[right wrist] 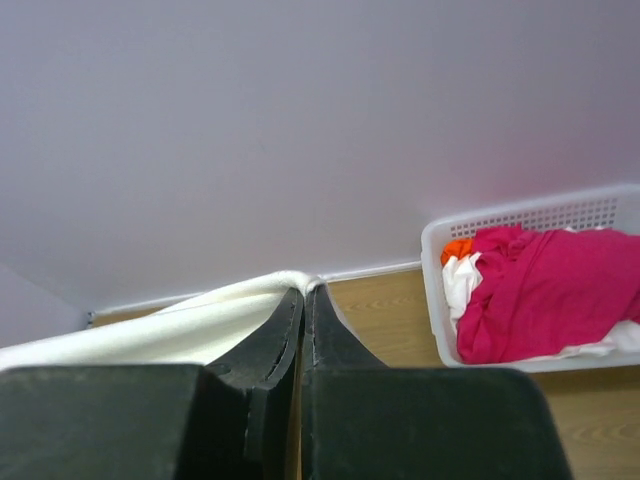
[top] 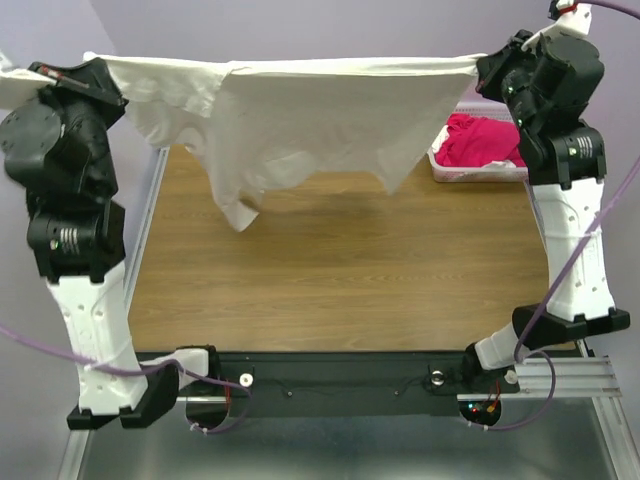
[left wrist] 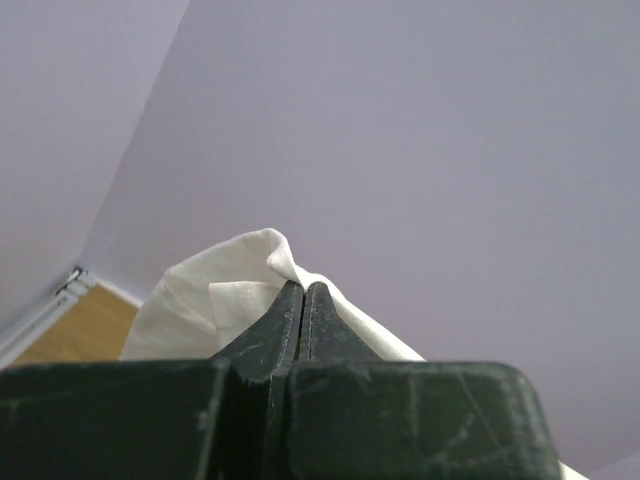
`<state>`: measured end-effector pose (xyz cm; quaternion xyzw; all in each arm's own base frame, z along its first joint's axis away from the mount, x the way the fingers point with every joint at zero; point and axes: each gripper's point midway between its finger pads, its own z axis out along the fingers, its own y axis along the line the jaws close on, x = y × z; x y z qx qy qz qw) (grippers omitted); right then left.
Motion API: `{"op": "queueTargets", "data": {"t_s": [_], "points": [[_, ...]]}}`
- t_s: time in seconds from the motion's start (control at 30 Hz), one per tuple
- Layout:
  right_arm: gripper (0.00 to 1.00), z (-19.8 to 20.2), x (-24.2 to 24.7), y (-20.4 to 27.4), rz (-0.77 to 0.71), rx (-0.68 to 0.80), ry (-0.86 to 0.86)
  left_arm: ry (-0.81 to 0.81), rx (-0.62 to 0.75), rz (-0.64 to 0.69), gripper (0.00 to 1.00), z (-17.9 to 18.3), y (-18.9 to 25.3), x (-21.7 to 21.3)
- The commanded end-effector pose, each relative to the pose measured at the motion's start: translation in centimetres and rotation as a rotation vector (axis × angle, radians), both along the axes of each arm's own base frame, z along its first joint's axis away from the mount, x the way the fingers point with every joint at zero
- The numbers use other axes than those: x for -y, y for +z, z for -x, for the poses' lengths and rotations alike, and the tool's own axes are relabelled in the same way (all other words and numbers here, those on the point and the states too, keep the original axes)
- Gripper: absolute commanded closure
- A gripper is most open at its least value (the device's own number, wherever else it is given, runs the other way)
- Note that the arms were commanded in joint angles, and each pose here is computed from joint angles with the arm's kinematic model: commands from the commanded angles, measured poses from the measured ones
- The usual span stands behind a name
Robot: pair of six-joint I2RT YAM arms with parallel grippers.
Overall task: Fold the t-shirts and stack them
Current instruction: Flatten the tshirt out
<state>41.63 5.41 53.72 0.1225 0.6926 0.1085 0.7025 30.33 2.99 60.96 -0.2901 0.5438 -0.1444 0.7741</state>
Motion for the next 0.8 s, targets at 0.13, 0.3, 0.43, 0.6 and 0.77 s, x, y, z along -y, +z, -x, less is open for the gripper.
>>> {"op": "queueTargets", "data": {"t_s": [0.13,0.3,0.43,0.6,0.77], "points": [[0.99,7.2,2.4,5.4,0.096,0.202,-0.032,0.156,0.263,-0.15,1.0,10.8,7.2,-2.1],[0.99,7.7,2.1,5.7,0.098,0.213,-0.011,0.169,0.262,-0.177,1.0,11.1,7.4,-2.2],[0.99,6.9,1.2,5.3,0.104,0.205,0.032,0.145,0.243,-0.189,1.0,9.3,7.2,-1.8],[0.99,4.7,0.4,4.4,0.117,0.178,0.057,0.101,0.193,-0.209,1.0,4.7,6.5,-1.2],[0.99,0.8,-0.1,3.1,0.127,0.146,0.057,0.061,0.171,-0.225,1.0,0.6,6.3,-0.5]]}}
